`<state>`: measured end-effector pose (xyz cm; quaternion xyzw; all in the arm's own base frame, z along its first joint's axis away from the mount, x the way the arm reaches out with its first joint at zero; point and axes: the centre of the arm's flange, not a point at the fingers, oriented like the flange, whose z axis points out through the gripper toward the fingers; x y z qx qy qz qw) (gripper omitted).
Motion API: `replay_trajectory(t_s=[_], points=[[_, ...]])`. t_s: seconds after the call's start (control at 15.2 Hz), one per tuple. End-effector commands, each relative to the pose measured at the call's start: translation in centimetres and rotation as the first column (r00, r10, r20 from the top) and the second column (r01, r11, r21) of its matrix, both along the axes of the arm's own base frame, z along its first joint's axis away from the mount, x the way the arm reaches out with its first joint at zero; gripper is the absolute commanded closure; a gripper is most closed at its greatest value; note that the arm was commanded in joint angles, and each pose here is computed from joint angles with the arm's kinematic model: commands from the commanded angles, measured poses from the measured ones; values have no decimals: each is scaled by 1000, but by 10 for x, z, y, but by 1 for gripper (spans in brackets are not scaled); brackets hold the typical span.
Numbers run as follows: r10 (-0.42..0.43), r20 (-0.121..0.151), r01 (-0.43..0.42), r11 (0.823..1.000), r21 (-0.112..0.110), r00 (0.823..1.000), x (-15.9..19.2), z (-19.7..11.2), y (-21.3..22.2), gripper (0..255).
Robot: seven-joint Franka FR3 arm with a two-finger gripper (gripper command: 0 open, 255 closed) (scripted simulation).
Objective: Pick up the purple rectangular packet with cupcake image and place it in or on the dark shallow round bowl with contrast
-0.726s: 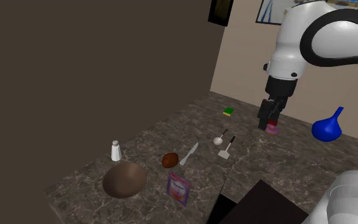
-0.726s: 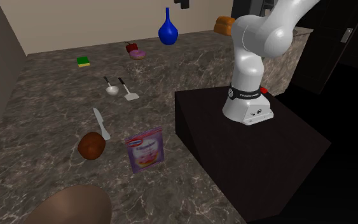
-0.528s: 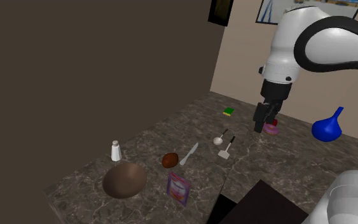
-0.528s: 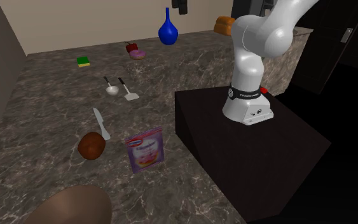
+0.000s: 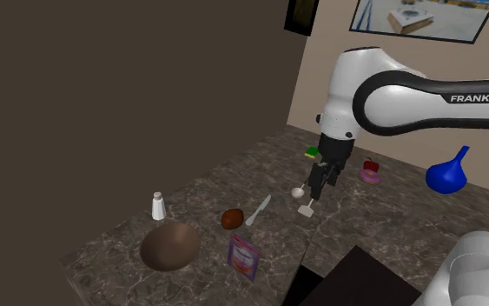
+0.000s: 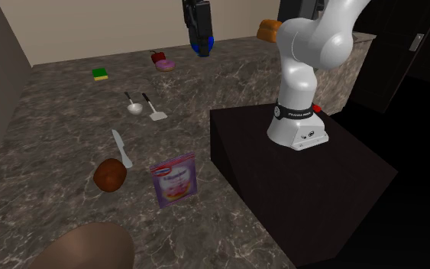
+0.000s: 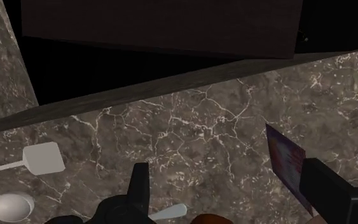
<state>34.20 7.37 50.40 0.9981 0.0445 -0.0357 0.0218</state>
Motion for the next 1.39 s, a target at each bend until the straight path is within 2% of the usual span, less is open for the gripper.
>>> replay_trajectory(t_s=[0.0, 0.59, 1.19, 1.32], points=[[19, 7, -19, 1000, 6, 1000, 11, -18, 18, 0], [105, 30, -106, 994, 26, 994, 59, -96, 88, 0], [188, 54, -191, 981, 44, 981, 102, -170, 162, 0], [188, 54, -191, 981, 44, 981, 102, -180, 162, 0]])
